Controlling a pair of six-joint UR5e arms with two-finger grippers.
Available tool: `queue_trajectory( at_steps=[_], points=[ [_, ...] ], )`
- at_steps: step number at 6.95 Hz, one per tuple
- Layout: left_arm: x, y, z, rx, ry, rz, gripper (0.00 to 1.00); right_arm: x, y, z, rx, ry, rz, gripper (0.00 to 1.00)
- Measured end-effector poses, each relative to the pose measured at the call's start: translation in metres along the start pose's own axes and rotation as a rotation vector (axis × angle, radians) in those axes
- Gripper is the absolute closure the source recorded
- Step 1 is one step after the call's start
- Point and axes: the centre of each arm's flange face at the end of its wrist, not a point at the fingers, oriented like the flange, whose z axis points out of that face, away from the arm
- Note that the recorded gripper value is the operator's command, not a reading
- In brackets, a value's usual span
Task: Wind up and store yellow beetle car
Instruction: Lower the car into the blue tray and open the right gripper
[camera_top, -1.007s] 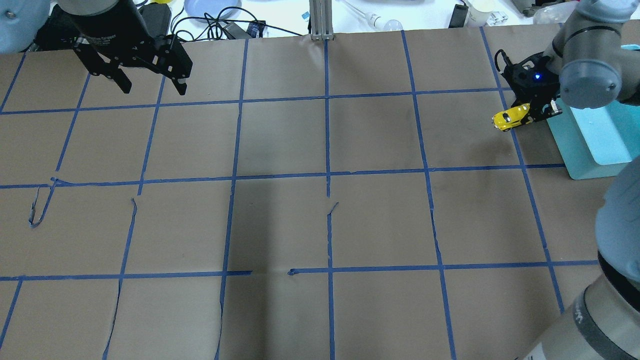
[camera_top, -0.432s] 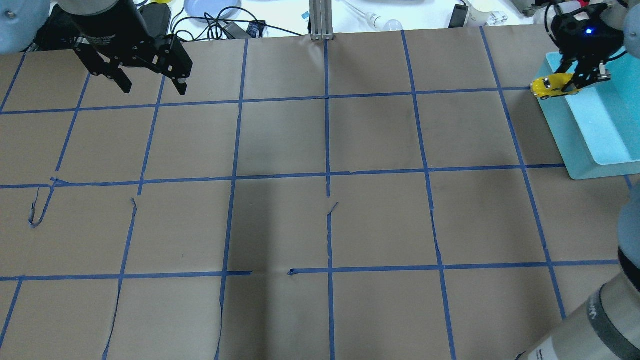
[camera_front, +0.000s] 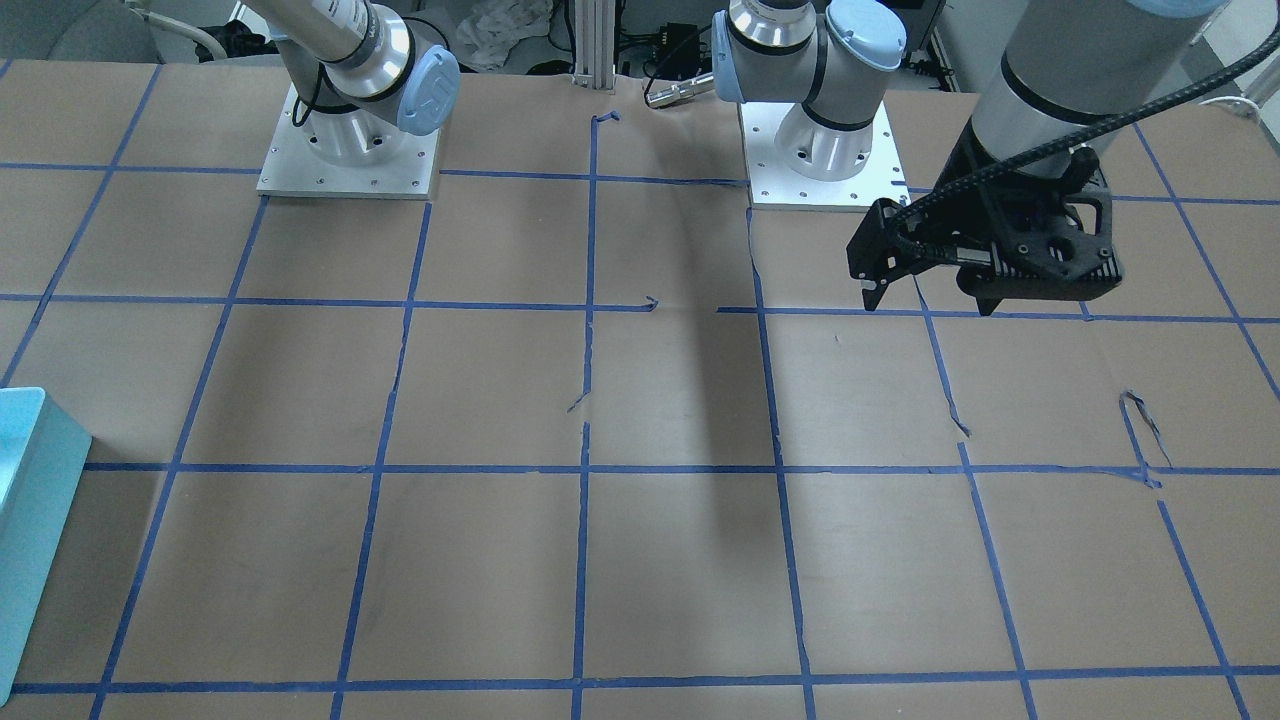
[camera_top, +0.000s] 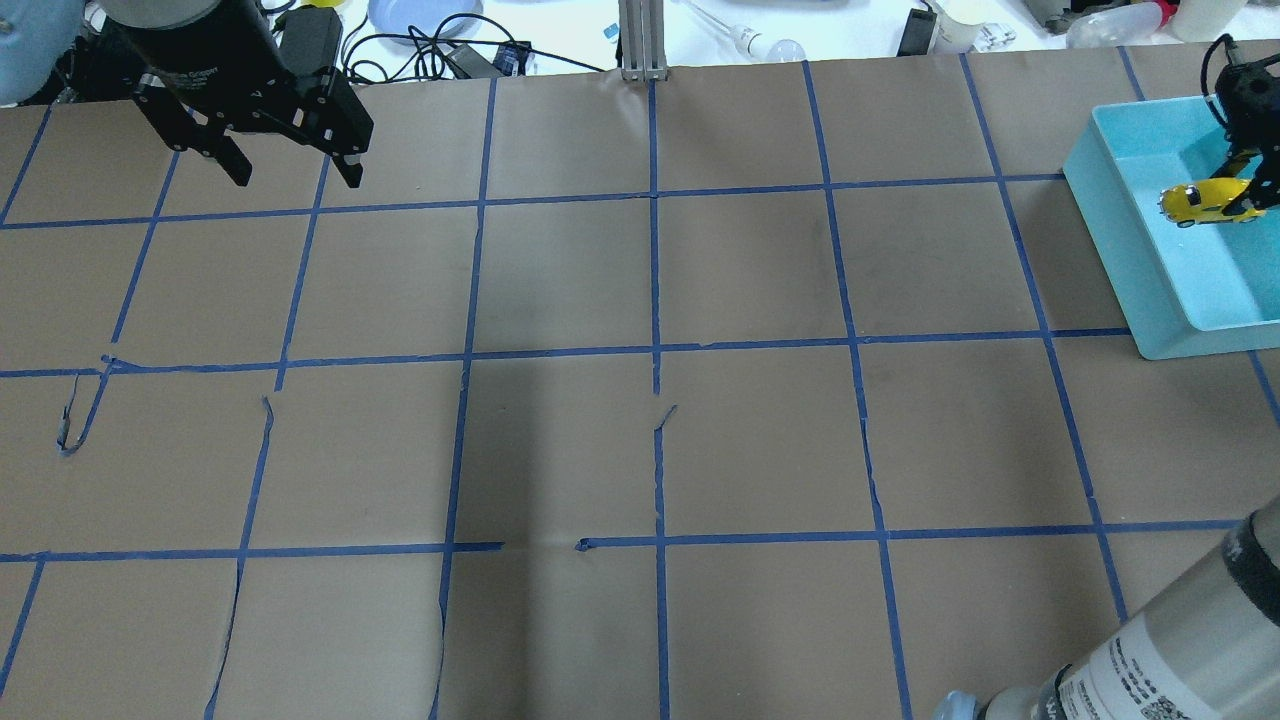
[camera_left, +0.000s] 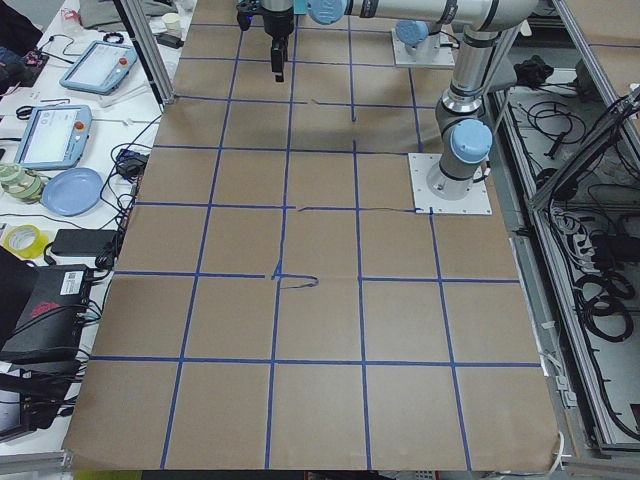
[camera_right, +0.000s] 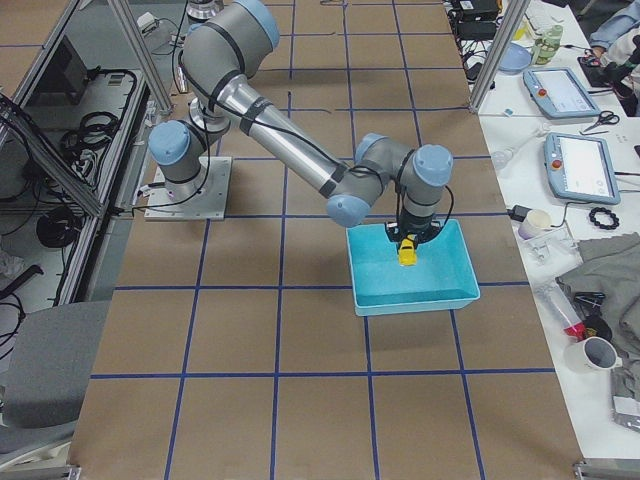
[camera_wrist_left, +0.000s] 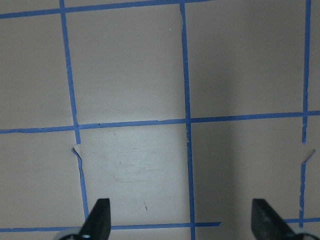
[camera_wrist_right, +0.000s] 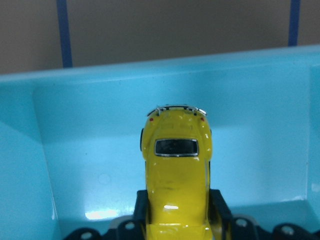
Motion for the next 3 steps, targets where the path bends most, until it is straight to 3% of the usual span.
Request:
queue_trajectory(
  at_steps=[3],
  points=[
    [-0.002, 0.0, 0.0, 0.001, 0.0, -0.003, 0.0, 0.003, 0.02, 0.054, 0.009, -0.006, -0.076, 1.0]
  ],
)
